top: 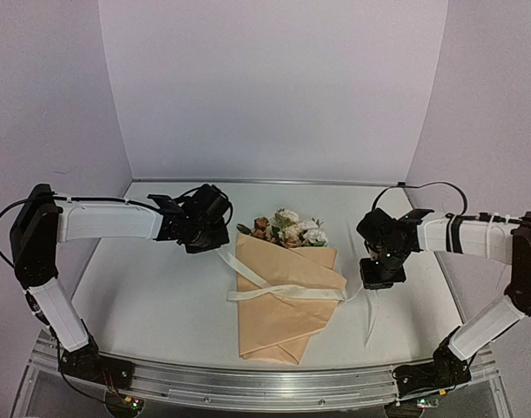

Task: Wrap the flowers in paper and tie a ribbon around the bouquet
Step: Tie the ribbon around the folded bouquet.

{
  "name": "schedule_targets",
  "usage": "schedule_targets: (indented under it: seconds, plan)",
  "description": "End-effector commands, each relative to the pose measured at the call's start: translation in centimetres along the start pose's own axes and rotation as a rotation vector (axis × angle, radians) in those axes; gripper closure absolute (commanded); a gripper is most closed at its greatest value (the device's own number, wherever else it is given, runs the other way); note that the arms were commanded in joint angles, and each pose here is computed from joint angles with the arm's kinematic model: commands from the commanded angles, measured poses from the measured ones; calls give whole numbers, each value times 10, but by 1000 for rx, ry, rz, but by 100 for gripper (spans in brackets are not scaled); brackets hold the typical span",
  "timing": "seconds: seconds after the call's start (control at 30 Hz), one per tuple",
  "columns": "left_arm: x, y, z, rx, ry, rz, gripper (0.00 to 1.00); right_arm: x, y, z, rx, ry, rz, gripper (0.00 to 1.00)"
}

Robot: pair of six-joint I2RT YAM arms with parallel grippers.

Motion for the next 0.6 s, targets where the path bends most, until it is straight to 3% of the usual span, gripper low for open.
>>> schedule_targets:
  seconds: [0.0, 0.27, 0.57]
  plan:
    - [-18, 19, 22, 13, 70, -104, 100, -22, 3, -1, 27, -19, 27, 100]
    - [8, 23, 96, -181, 187, -131, 100, -28, -16, -16, 79, -99, 110, 100]
    - [30, 21, 172, -292, 377, -130, 100, -28, -26, -51, 144, -250, 167, 100]
Point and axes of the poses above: each gripper's point midway between its finger pads, its own y axis back along the fingers, its own z axis along the line the jaws close on, x = y × z, the point moved 10 cm from there along y, back along the fingers, and after that the axes turned 2 degrees about -y, right-handed, at the moved point
